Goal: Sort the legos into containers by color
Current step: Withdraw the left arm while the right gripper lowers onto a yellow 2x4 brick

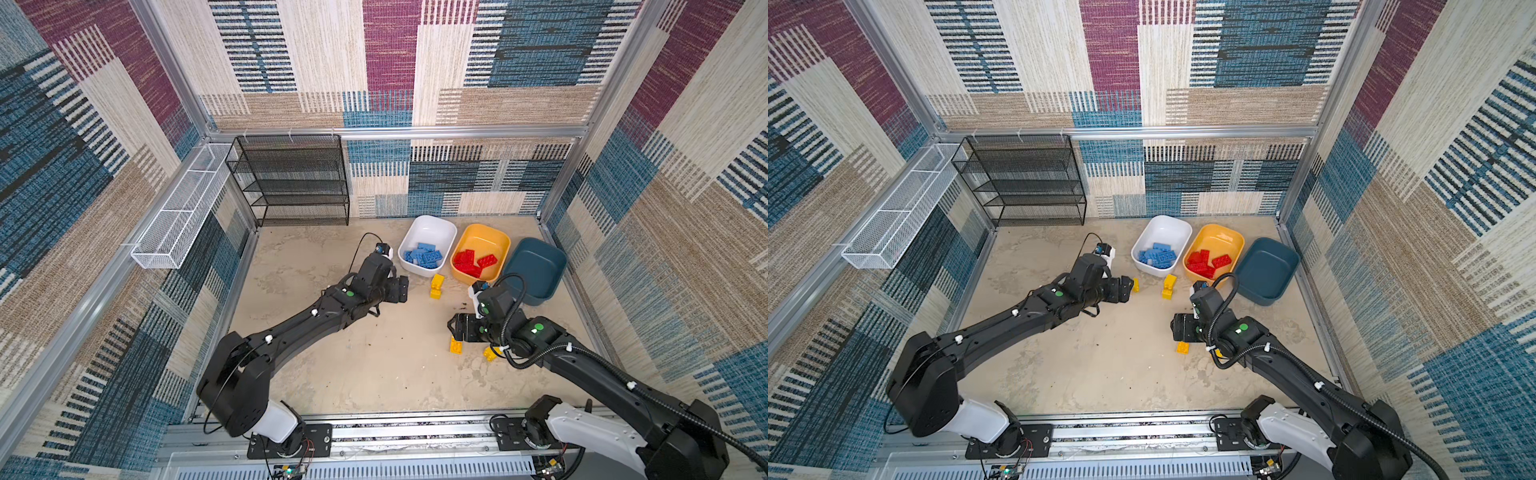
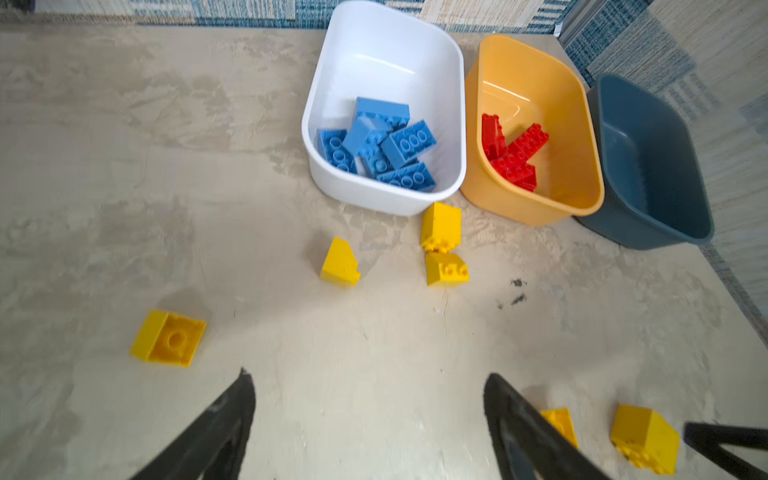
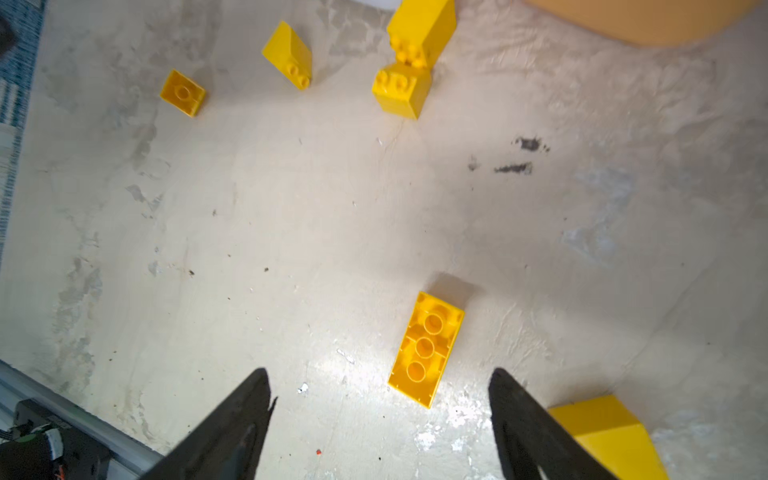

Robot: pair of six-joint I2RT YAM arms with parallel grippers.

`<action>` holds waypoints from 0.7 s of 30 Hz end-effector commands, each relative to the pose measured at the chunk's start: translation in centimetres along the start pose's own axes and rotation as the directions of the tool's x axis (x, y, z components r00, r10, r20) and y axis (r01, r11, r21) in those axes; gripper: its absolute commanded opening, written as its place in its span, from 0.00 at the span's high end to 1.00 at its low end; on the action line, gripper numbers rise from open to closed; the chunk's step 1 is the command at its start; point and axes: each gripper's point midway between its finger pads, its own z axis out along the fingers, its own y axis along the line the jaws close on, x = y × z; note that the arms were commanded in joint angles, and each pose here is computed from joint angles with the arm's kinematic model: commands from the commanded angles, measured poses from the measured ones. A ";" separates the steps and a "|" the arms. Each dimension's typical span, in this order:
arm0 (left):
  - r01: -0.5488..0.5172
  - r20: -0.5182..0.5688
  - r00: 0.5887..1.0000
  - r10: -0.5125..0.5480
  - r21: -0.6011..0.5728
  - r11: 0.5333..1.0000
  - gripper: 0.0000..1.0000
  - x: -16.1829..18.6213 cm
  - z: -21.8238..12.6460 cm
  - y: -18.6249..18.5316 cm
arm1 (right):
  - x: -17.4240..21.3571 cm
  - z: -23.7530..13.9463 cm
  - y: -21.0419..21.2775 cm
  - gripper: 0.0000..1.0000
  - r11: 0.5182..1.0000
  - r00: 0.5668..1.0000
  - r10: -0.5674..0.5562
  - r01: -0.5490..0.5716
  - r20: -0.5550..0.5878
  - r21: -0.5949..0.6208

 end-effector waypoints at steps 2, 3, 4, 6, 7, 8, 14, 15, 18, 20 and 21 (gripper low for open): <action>0.005 0.047 0.999 -0.005 -0.015 1.000 0.15 3.5 -1.5 -0.1 | 1.0 1.1 -1.4 0.18 0.994 0.998 0.054 -0.055 0.011 0.097; -0.004 0.041 0.999 0.005 -0.023 1.000 0.15 4.6 -1.6 0.0 | 1.4 1.4 -1.6 0.18 0.992 0.999 0.052 -0.052 -0.002 0.112; -0.006 0.027 1.000 0.007 -0.029 1.000 0.15 5.7 -1.7 0.2 | 1.7 1.6 -1.7 0.18 0.992 0.999 0.052 -0.050 -0.015 0.120; -0.003 -0.001 1.000 0.003 -0.028 1.000 0.15 7.8 -1.8 0.5 | 2.3 2.1 -1.4 0.18 0.991 0.998 0.057 -0.053 -0.034 0.123; -0.004 -0.009 1.000 0.003 -0.029 1.000 0.15 8.6 -1.9 0.7 | 2.6 2.3 -1.3 0.18 0.991 0.997 0.057 -0.051 -0.042 0.127; 0.000 -0.012 1.000 0.000 -0.028 1.000 0.16 9.2 -2.0 0.9 | 2.9 2.5 -1.3 0.18 0.990 0.997 0.059 -0.052 -0.048 0.133; -0.017 -0.042 0.999 0.015 -0.033 0.999 0.17 11.3 -2.1 1.7 | 3.9 4.0 -1.2 0.22 0.986 0.994 0.071 -0.058 -0.081 0.154; -0.020 -0.042 0.999 0.019 -0.033 0.999 0.17 11.5 -2.1 1.8 | 3.8 4.2 -1.1 0.23 0.986 0.994 0.072 -0.059 -0.081 0.157; -0.022 -0.036 0.999 0.021 -0.026 0.999 0.17 11.5 -2.4 1.8 | 3.8 5.0 -1.3 0.28 0.981 0.993 0.060 -0.040 -0.100 0.190; -0.024 -0.031 0.999 0.024 -0.015 1.000 0.17 11.5 -2.7 1.7 | 3.7 5.5 -1.5 0.29 0.976 0.993 0.049 -0.024 -0.111 0.215; -0.026 -0.031 0.999 0.025 -0.016 1.000 0.17 11.5 -2.8 1.7 | 3.8 5.8 -1.6 0.29 0.974 0.992 0.045 -0.017 -0.118 0.225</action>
